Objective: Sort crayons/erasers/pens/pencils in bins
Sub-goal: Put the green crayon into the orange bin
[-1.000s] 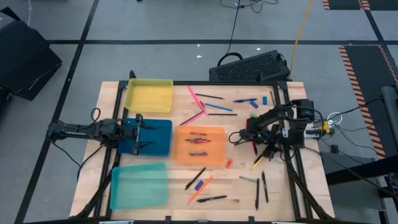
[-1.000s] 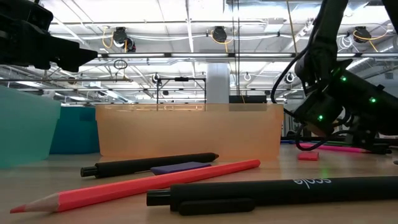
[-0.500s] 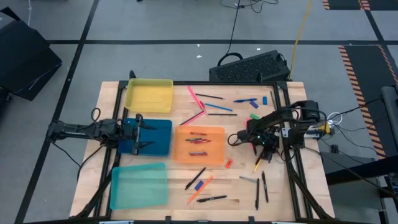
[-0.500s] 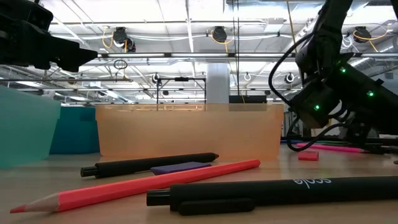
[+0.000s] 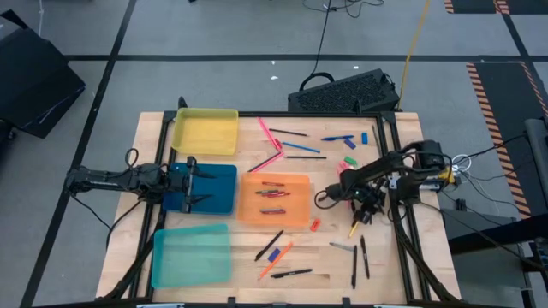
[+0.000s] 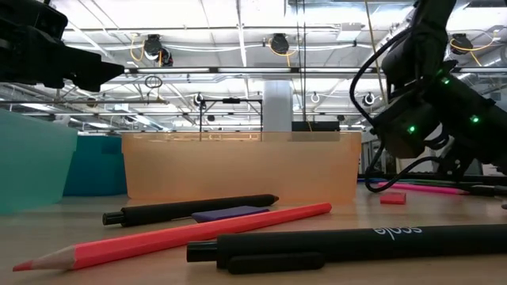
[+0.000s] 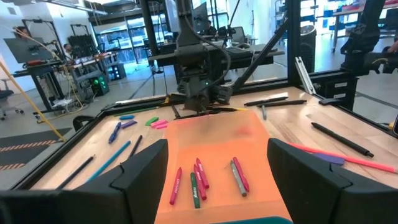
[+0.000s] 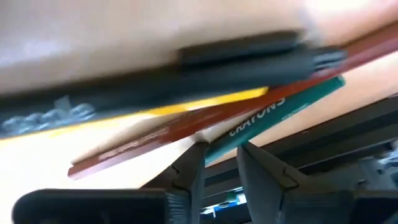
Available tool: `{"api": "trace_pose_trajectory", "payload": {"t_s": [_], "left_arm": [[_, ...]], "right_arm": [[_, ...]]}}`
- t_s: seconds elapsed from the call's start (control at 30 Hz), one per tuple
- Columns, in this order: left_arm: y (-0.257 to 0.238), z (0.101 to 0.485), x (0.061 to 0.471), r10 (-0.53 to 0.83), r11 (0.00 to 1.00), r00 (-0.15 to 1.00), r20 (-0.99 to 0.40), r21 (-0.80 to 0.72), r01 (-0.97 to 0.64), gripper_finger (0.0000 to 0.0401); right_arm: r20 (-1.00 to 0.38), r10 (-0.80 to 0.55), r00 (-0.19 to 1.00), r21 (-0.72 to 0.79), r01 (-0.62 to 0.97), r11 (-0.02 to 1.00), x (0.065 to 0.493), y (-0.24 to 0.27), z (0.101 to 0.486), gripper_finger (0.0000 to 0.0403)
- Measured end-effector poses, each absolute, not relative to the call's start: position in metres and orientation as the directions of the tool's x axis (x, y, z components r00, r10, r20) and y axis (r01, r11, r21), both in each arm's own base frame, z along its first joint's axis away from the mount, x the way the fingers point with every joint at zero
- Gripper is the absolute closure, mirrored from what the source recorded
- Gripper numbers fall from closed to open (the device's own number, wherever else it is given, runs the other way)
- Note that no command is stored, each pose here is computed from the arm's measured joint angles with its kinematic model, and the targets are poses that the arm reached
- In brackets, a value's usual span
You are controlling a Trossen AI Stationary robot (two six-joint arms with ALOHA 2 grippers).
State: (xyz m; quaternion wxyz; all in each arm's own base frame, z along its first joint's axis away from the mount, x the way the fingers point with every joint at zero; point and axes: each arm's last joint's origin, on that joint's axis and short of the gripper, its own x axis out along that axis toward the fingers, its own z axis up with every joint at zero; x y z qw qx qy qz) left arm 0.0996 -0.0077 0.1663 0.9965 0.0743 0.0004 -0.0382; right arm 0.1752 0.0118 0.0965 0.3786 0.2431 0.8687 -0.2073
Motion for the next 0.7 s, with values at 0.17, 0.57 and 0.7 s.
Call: {"api": "trace_pose_trajectory", "payload": {"t_s": [0.17,0.57,0.7], "left_arm": [[-0.008,0.166,0.100,-0.076,0.986,0.997,-0.007,0.148,0.076,0.0128],[-0.008,0.166,0.100,-0.076,0.986,0.997,-0.007,0.148,0.076,0.0127],[-0.008,0.166,0.100,-0.076,0.986,0.997,-0.007,0.148,0.076,0.0127]], "right_arm": [[-0.803,0.248,-0.541,-0.154,0.592,0.791,0.176,0.022,0.104,0.0332],[-0.931,0.151,-0.332,-0.100,0.631,0.769,0.177,0.040,0.126,0.0368],[-0.938,0.133,-0.321,-0.107,0.632,0.768,0.173,0.045,0.125,0.0377]]}}
